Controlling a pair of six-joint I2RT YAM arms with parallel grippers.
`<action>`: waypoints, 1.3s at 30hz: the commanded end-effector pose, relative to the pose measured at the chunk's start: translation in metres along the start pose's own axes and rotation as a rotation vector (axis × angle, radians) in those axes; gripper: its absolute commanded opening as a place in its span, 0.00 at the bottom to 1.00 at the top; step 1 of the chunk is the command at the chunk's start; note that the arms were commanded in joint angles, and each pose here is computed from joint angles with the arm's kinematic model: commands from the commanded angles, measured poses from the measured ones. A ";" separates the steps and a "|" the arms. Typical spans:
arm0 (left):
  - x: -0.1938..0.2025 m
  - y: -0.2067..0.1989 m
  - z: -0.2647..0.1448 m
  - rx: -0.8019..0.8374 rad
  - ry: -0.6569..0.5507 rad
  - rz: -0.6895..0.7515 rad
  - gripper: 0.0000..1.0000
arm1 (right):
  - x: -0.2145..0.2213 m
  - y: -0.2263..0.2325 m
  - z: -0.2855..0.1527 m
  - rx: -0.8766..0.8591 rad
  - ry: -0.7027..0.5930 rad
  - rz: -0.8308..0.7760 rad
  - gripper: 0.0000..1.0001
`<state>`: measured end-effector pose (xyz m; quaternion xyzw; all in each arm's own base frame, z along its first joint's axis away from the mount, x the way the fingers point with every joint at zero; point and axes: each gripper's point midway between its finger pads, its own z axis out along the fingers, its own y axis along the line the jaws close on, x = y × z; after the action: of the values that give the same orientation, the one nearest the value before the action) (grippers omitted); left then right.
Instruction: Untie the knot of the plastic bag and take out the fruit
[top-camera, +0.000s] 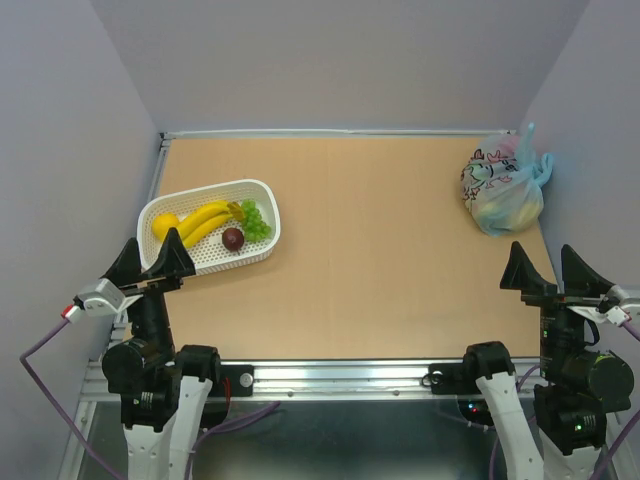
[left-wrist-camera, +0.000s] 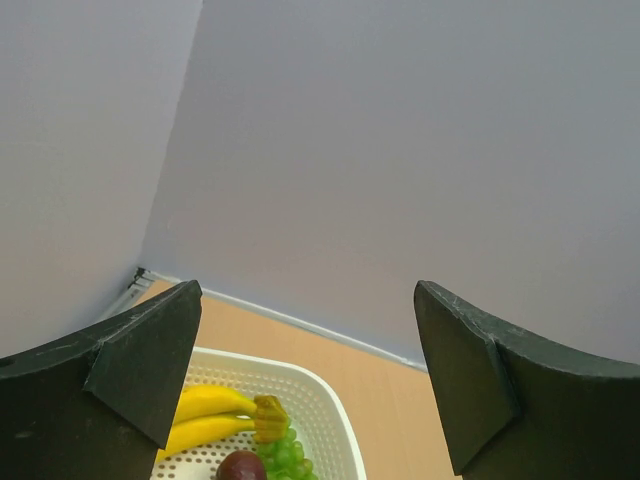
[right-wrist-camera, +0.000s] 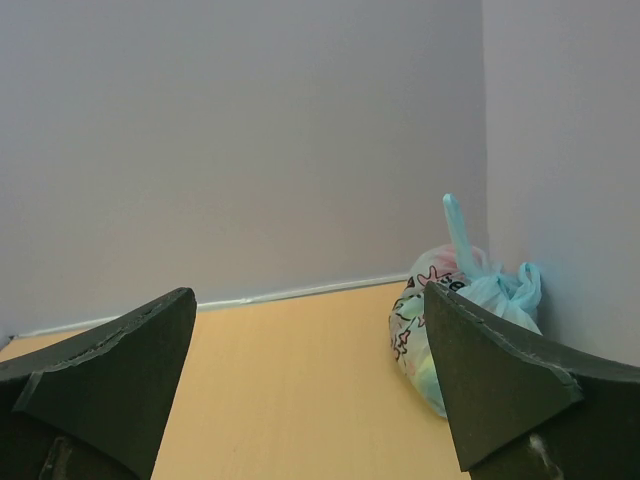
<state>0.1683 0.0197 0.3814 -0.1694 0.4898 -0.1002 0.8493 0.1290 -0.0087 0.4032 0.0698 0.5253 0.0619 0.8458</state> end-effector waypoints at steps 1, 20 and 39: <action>-0.067 -0.005 -0.040 0.047 -0.241 -0.077 0.99 | -0.020 0.005 -0.003 -0.024 -0.050 0.018 1.00; -0.057 -0.009 -0.036 0.072 -0.208 -0.085 0.99 | 0.027 -0.006 0.024 0.080 0.106 0.073 1.00; -0.005 -0.022 -0.023 0.134 0.005 -0.132 0.99 | 0.168 -0.082 0.160 0.804 0.560 -0.115 1.00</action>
<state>0.1744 -0.0092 0.3658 -0.1397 0.5261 -0.1724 0.8210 0.3220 -0.0512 0.2906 0.2922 0.7507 -0.1200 0.5802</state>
